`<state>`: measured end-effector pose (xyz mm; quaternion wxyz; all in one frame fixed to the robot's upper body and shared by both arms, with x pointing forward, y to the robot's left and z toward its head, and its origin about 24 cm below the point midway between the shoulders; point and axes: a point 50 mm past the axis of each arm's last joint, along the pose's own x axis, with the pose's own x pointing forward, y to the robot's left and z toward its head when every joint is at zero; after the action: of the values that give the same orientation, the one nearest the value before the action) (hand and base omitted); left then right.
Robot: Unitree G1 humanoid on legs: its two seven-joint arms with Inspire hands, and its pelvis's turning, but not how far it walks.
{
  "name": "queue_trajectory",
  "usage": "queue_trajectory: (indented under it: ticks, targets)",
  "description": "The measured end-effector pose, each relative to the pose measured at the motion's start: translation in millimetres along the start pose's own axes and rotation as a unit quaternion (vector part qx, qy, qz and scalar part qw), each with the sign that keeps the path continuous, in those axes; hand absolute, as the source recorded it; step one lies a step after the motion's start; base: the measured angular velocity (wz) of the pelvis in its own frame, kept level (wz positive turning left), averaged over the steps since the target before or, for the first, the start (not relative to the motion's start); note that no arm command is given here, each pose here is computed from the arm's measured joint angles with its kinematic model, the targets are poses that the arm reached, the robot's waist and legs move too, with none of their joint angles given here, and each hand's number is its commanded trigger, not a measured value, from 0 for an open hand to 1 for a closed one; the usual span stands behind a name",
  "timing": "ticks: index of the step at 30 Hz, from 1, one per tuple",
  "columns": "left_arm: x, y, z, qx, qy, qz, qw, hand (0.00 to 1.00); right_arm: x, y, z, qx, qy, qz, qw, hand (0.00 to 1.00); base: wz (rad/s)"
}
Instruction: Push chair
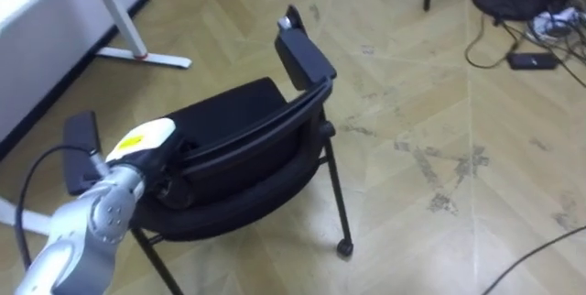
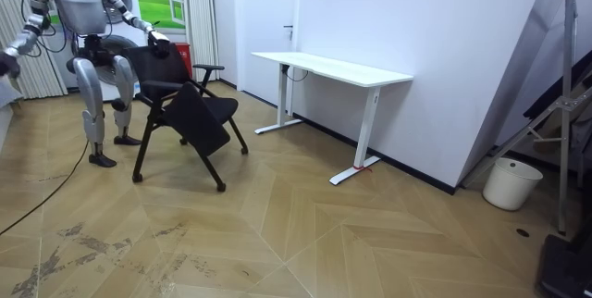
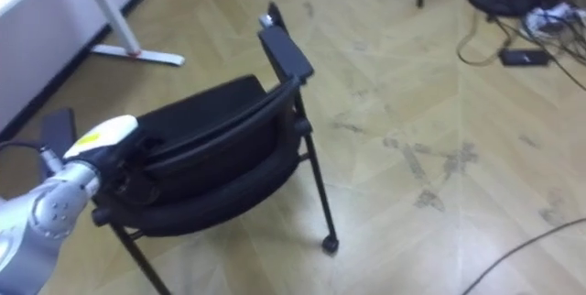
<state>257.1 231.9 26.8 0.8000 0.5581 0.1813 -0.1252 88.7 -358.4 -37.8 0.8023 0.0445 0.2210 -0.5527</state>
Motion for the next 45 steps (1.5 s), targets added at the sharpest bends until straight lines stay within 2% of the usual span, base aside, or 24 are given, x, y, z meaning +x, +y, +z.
queue_trajectory:
  ticks: [4, 9, 17, 20, 27, 32, 39, 41, 45]
  targets:
    - [-0.6, 2.7, -0.6, 0.001, -0.001, 0.011, 1.000, 1.00, -11.9, 10.3, 47.5, 0.025, -0.109, -0.030, 0.993, 0.00, -0.03]
    - [-0.6, 2.9, 0.0, 0.006, -0.003, 0.013, 1.000, 1.00, -28.1, 33.4, 97.2, 0.063, -0.216, -0.030, 0.974, 0.00, -0.06]
    - [-0.6, 3.0, 5.2, 0.001, -0.012, 0.021, 1.000, 1.00, -66.0, 65.8, 196.2, 0.136, -0.403, 0.022, 0.905, 0.00, 0.01]
    - [-1.2, 5.4, 7.7, 0.002, -0.017, 0.026, 1.000, 1.00, -80.8, 85.0, 214.0, 0.118, -0.451, 0.044, 0.883, 0.00, 0.00]
    - [-0.2, 10.5, 19.2, 0.023, -0.042, 0.036, 0.998, 1.00, -117.3, 125.1, 233.3, 0.061, -0.523, 0.144, 0.838, 0.00, -0.01]
    - [1.2, 11.2, 27.7, 0.054, -0.064, 0.041, 0.996, 1.00, -145.0, 142.3, 249.6, 0.004, -0.595, 0.198, 0.779, 0.00, 0.06]
    - [5.7, 11.0, 35.5, 0.073, -0.079, 0.032, 0.994, 1.00, -180.1, 174.9, 247.6, -0.078, -0.627, 0.308, 0.711, 0.00, 0.08]
    - [7.8, 12.3, 39.0, 0.078, -0.085, 0.029, 0.993, 1.00, -195.7, 187.0, 246.9, -0.110, -0.639, 0.353, 0.675, 0.00, 0.16]
    - [9.1, 17.1, 45.3, 0.093, -0.100, 0.030, 0.990, 1.00, -210.8, 195.4, 251.0, -0.164, -0.670, 0.362, 0.627, 0.00, 0.09]
